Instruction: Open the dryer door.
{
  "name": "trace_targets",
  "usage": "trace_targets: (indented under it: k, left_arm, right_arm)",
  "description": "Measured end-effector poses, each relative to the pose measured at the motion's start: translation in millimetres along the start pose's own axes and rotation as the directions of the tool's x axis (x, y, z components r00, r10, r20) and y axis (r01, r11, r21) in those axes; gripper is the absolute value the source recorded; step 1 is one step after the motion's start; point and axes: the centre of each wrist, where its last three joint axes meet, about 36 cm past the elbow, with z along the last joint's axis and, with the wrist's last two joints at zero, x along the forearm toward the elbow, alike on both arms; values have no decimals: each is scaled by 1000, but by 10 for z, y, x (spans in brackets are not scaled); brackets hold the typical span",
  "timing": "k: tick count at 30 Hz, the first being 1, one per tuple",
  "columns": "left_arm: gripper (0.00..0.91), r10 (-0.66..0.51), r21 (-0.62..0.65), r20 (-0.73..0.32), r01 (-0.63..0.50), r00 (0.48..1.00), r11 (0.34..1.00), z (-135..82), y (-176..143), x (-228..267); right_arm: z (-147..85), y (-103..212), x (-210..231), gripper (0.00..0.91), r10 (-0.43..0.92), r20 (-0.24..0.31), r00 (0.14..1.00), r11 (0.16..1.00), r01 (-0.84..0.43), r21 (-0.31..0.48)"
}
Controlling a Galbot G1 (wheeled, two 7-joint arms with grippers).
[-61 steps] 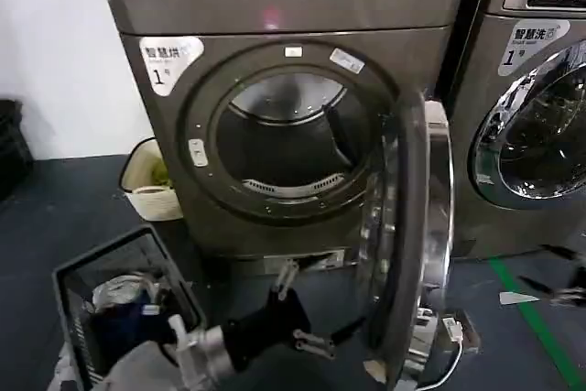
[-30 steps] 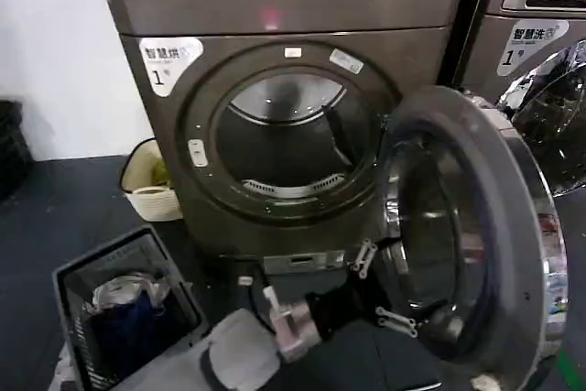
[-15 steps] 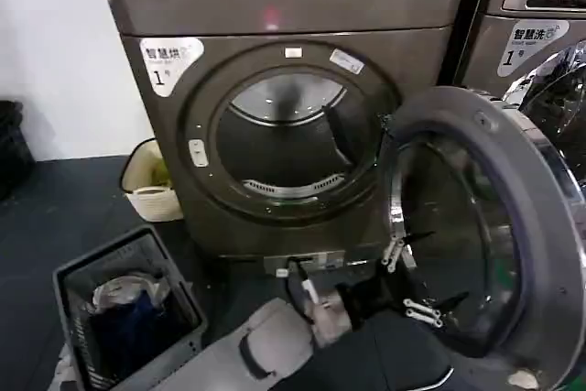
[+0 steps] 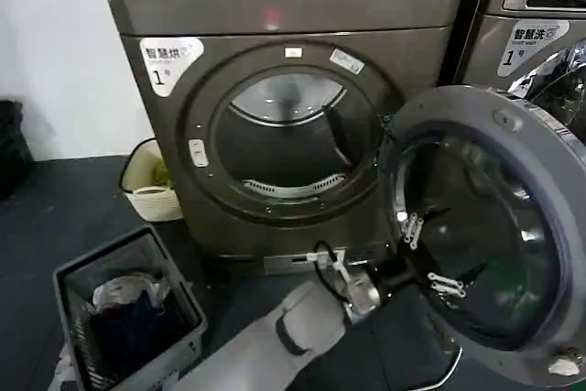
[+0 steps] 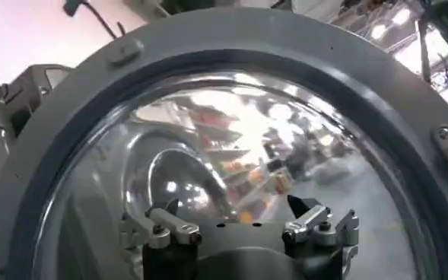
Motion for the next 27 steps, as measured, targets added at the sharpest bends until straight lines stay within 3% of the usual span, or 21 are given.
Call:
trace_targets:
  k: [17, 27]
  left_arm:
    - [907, -48, -129, 61, 56, 997, 990, 234, 19, -608]
    - [907, -70, -219, -38, 60, 997, 974, 559, 156, -601]
  right_arm:
    - [-39, 81, 34, 907, -13, 12, 1000, 999, 13, -33]
    - [-49, 147, 67, 907, -23, 18, 1000, 999, 24, -43]
